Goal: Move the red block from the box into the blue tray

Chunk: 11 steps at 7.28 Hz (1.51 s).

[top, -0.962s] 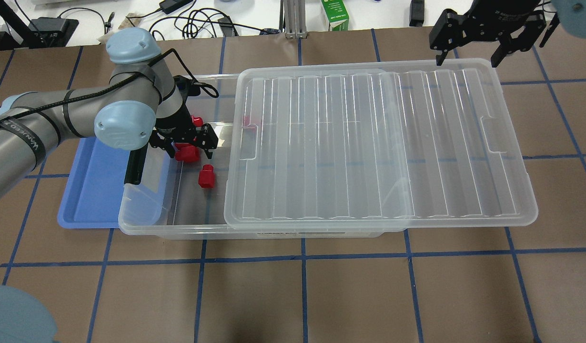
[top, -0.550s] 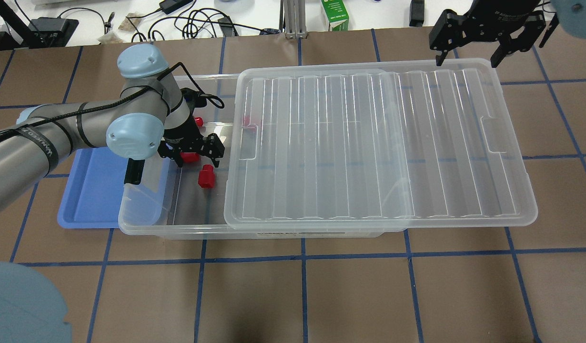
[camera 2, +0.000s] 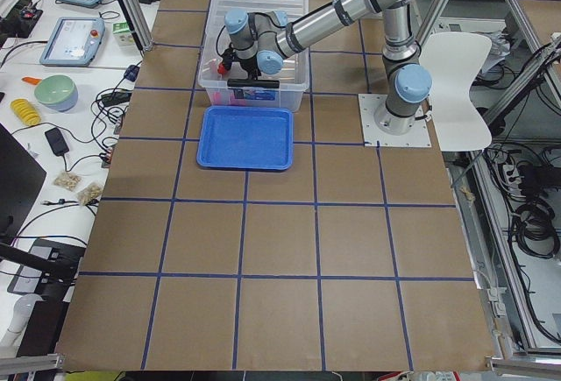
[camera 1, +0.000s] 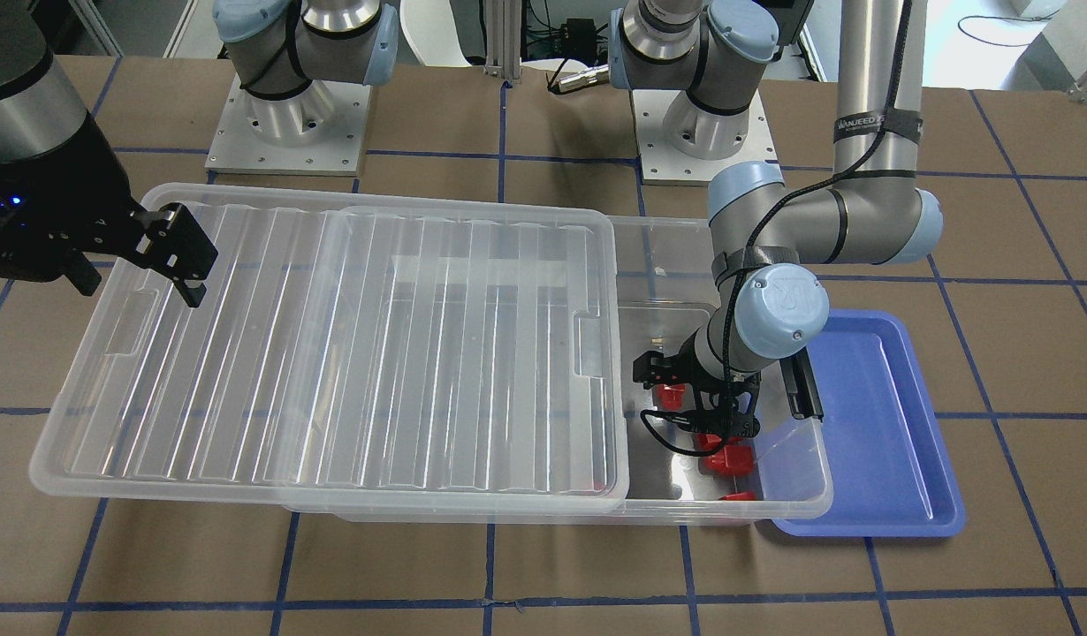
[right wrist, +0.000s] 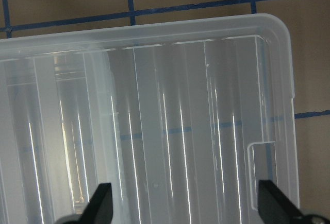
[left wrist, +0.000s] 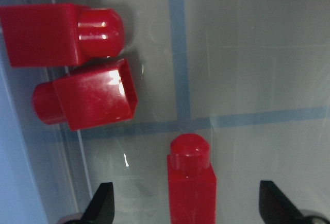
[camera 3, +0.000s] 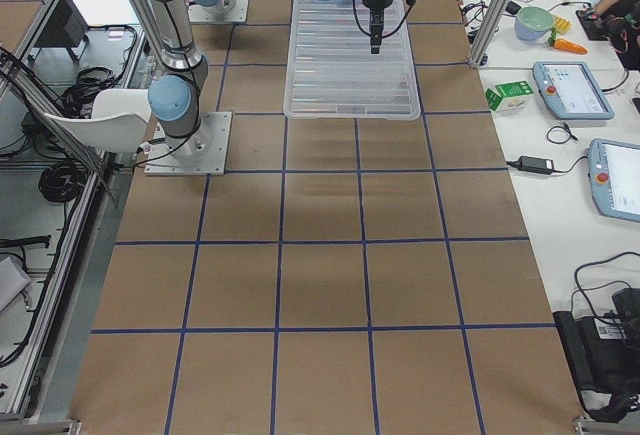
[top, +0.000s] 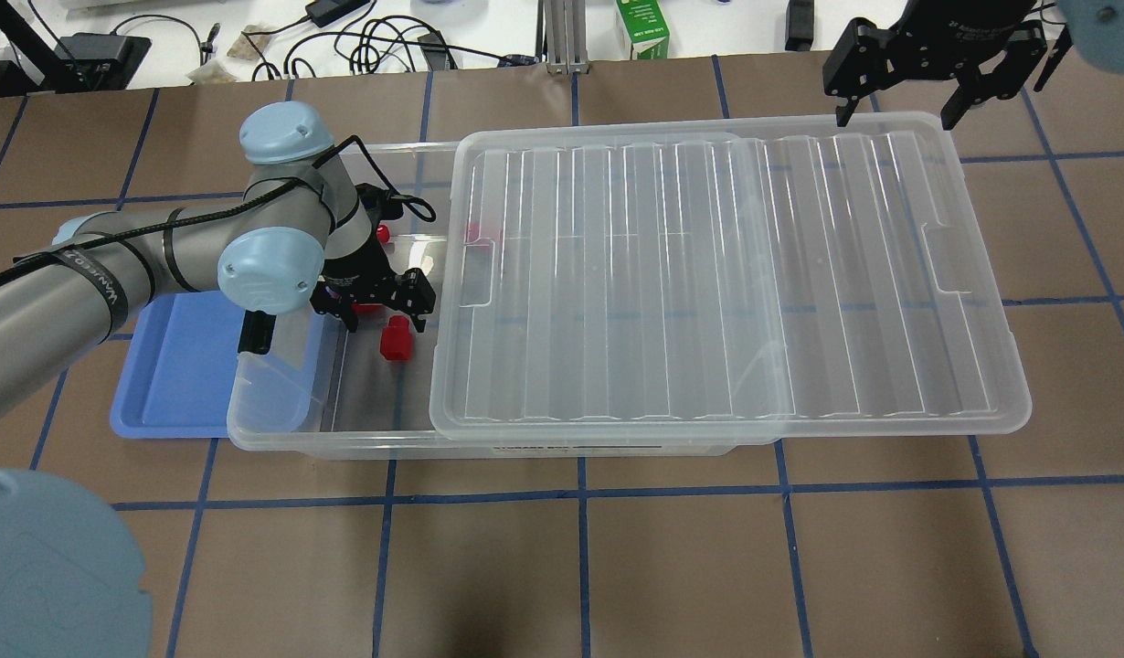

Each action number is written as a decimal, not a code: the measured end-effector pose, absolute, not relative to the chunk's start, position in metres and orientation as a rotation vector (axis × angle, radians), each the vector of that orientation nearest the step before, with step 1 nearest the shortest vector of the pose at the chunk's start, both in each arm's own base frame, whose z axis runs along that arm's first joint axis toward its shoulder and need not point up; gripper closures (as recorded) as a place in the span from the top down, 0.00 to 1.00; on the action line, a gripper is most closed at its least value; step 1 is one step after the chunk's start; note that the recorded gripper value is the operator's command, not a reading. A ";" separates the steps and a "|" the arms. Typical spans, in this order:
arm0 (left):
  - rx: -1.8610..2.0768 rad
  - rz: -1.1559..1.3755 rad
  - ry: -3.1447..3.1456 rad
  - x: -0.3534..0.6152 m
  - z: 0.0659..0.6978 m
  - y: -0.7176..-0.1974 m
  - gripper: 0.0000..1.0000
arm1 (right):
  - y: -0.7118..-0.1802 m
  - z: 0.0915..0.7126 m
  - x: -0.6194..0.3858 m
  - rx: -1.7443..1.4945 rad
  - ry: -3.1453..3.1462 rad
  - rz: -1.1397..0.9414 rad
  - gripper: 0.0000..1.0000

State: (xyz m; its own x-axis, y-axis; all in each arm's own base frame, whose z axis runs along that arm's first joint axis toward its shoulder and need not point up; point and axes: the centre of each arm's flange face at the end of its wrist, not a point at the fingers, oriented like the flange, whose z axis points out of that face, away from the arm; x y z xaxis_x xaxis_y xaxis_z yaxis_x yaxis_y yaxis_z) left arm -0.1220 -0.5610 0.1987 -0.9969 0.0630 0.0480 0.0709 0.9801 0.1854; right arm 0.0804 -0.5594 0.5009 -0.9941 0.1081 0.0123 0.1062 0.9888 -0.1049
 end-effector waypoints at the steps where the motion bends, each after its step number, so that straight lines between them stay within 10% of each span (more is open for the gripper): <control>1: -0.104 -0.303 -3.083 -0.122 0.194 -0.561 0.84 | -0.559 0.501 0.080 -0.167 -3.115 0.163 1.00; 2: -0.100 -0.315 -3.081 -0.122 0.190 -0.562 0.70 | -0.559 0.501 0.080 -0.166 -3.115 0.162 1.00; 3: -0.094 -0.326 -3.080 -0.122 0.186 -0.562 0.10 | -0.559 0.500 0.080 -0.166 -3.115 0.161 1.00; 4: -0.090 -0.334 -3.079 -0.122 0.184 -0.561 0.00 | -0.559 0.500 0.080 -0.166 -3.115 0.161 1.00; 11: -0.010 -0.265 -3.096 -0.125 0.236 -0.577 0.00 | -0.559 0.499 0.080 -0.164 -3.115 0.156 1.00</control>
State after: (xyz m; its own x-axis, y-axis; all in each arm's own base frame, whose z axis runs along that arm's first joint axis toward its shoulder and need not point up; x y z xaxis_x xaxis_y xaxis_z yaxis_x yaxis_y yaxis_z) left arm -0.1247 -0.5766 0.2360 -0.9994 0.0033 0.0344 0.0091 0.9855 0.1695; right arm 0.0802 -0.5594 0.4986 -0.9943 0.1058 0.0126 0.1040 0.9895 -0.1005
